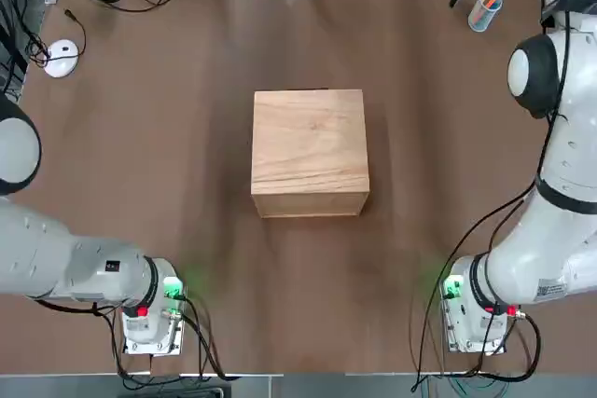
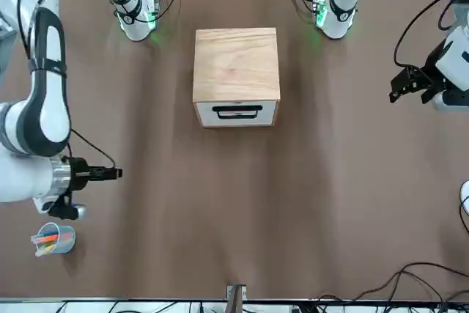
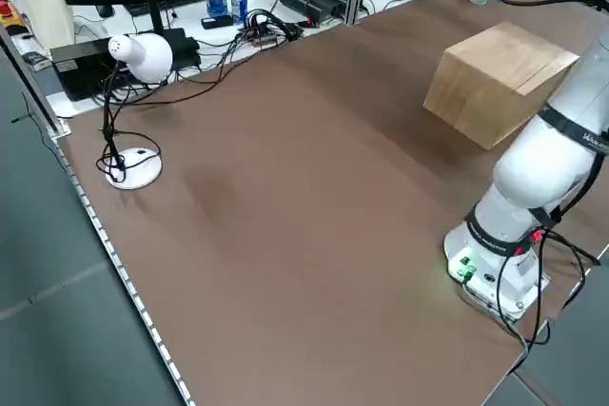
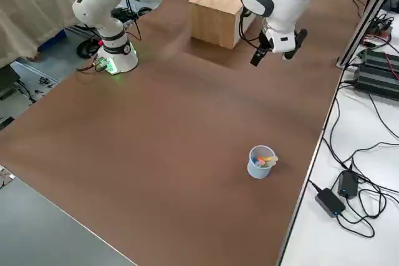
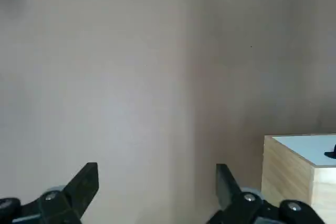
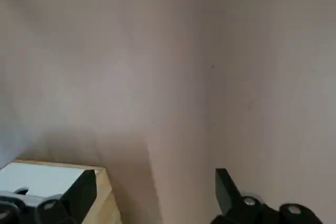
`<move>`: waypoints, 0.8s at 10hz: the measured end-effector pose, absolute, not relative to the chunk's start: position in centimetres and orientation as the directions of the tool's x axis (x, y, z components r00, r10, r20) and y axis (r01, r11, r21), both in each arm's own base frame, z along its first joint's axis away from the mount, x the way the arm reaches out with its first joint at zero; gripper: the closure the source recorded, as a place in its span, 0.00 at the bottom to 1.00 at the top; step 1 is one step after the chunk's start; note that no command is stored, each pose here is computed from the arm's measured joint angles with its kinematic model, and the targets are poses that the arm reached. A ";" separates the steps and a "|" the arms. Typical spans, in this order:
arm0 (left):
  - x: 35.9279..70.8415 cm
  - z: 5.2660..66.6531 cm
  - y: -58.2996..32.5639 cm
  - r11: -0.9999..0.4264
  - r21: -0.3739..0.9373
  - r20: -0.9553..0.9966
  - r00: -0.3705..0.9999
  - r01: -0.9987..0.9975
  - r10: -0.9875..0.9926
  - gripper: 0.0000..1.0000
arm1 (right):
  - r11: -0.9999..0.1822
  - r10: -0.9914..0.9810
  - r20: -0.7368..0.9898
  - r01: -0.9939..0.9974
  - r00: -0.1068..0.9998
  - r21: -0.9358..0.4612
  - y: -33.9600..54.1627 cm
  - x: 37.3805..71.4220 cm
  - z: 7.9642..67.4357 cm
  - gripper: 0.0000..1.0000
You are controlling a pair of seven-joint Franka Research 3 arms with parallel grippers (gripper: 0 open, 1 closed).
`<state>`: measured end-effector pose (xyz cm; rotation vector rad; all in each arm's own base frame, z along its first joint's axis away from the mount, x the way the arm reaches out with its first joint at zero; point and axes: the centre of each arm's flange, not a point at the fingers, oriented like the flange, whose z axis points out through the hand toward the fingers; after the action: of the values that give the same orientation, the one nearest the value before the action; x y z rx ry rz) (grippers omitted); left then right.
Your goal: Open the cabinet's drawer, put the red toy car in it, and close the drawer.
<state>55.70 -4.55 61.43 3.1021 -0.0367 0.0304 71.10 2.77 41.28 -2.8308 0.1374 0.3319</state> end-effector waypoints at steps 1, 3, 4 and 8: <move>55.7 61.4 -4.5 -0.999 0.032 0.021 0.999 -0.025 -0.024 0.01 | -0.958 -0.087 -0.216 -0.141 0.972 -0.249 1.2 71.3 42.3 0.00; 55.7 61.4 -4.4 -0.999 0.018 0.023 0.999 -0.027 -0.026 0.01 | -0.973 -0.138 -0.156 -0.163 0.978 -0.162 -2.7 71.1 45.5 0.00; 55.7 61.5 -4.4 -0.999 0.017 0.024 0.999 -0.027 -0.027 0.01 | -0.981 -0.149 -0.109 -0.161 0.983 -0.108 -4.1 70.8 48.0 0.00; 55.7 61.5 -4.7 -0.999 0.017 0.025 0.999 -0.032 -0.032 0.01 | -0.992 -0.073 0.090 -0.062 0.993 -0.112 -3.8 67.4 59.8 0.00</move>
<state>55.71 -4.67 61.51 3.1233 -0.0496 0.0384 67.45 -3.82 59.82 -3.0270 0.1030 -0.1424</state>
